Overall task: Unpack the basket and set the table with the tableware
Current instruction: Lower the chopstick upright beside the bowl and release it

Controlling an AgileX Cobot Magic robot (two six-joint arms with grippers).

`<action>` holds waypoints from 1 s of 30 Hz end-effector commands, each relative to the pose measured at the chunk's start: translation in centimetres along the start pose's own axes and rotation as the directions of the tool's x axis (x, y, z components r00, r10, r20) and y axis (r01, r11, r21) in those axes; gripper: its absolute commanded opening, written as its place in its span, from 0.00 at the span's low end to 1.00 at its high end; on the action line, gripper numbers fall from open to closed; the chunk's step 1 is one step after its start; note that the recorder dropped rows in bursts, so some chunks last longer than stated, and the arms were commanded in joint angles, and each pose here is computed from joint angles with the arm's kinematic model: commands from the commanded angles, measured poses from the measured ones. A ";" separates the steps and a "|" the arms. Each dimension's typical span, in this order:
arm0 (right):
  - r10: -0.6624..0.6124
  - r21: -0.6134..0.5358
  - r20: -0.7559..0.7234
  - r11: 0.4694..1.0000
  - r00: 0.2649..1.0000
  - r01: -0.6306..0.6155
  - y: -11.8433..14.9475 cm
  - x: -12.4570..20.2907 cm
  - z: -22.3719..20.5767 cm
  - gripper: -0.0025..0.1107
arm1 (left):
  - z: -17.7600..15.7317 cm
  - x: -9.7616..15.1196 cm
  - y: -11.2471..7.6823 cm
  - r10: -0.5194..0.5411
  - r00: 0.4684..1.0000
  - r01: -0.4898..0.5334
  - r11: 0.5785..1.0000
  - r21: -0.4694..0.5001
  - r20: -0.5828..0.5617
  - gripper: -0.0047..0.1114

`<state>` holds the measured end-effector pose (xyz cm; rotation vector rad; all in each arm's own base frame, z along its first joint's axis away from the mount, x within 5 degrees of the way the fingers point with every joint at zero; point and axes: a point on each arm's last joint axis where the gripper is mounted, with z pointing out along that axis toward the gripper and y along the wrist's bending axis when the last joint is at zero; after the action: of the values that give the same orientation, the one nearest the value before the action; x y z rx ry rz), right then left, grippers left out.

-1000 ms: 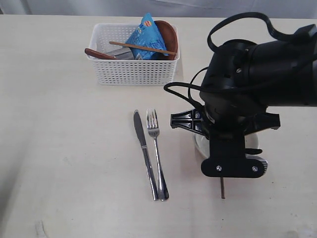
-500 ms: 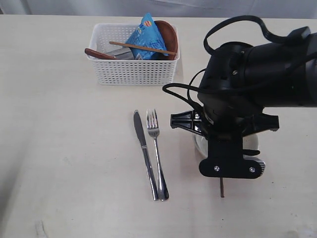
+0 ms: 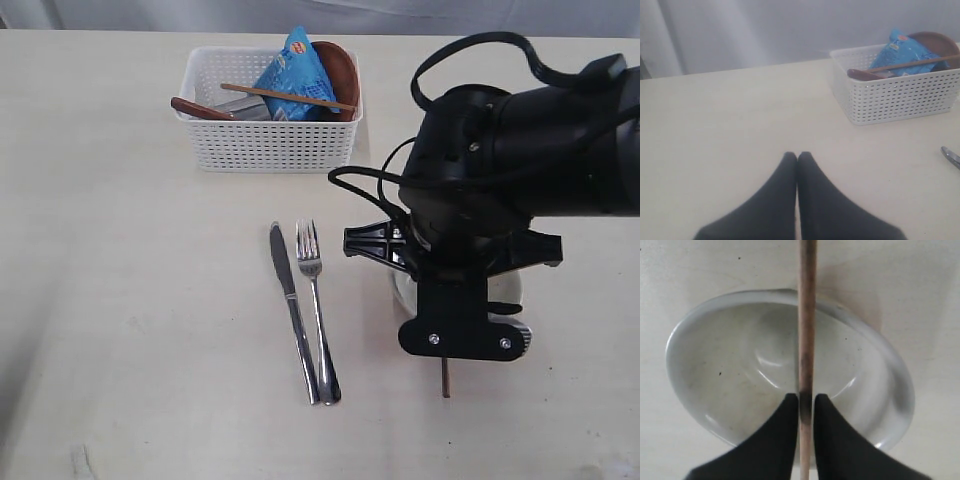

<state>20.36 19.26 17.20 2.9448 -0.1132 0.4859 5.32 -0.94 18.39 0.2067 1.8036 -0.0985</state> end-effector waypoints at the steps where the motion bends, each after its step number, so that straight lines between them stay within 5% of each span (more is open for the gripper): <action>1: 0.013 0.007 -0.001 1.000 1.000 -0.013 0.0 0.1 0.2 0.30 | 0.0 0.0 0.0 0.004 1.000 -0.004 1.000 -0.004 0.005 0.04; 4: -0.005 -0.007 -0.018 1.000 1.000 0.005 0.2 0.3 0.2 0.39 | 0.0 0.0 0.0 0.004 1.000 -0.004 1.000 -0.004 0.005 0.04; 14: -0.010 -0.024 -0.073 1.000 0.997 0.009 0.5 0.4 -0.8 0.38 | 0.0 0.0 0.0 0.004 1.000 -0.004 1.000 -0.004 0.005 0.04; 18: 0.154 0.011 -0.104 0.988 0.983 -0.154 1.0 0.6 -2.1 0.38 | 0.0 0.0 0.0 0.004 1.000 -0.004 1.000 -0.004 0.005 0.04; 21: 0.497 0.093 -0.125 0.867 0.859 -0.489 1.4 1.0 -3.1 0.38 | 0.0 0.0 0.0 0.004 1.000 -0.004 1.000 -0.004 0.005 0.04; 25: 0.592 0.163 -0.152 0.805 0.791 -0.571 2.3 1.8 -4.5 0.38 | 0.0 0.0 0.0 0.004 1.000 -0.004 1.000 -0.004 0.005 0.04; 30: 0.777 0.220 -0.104 0.627 0.620 -0.748 4.1 3.7 -4.2 0.38 | 0.0 0.0 0.0 0.004 1.000 -0.004 1.000 -0.004 0.005 0.04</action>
<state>21.29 16.93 22.45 2.8735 -1.2167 0.8804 5.32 -0.94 18.39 0.2067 1.8036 -0.0985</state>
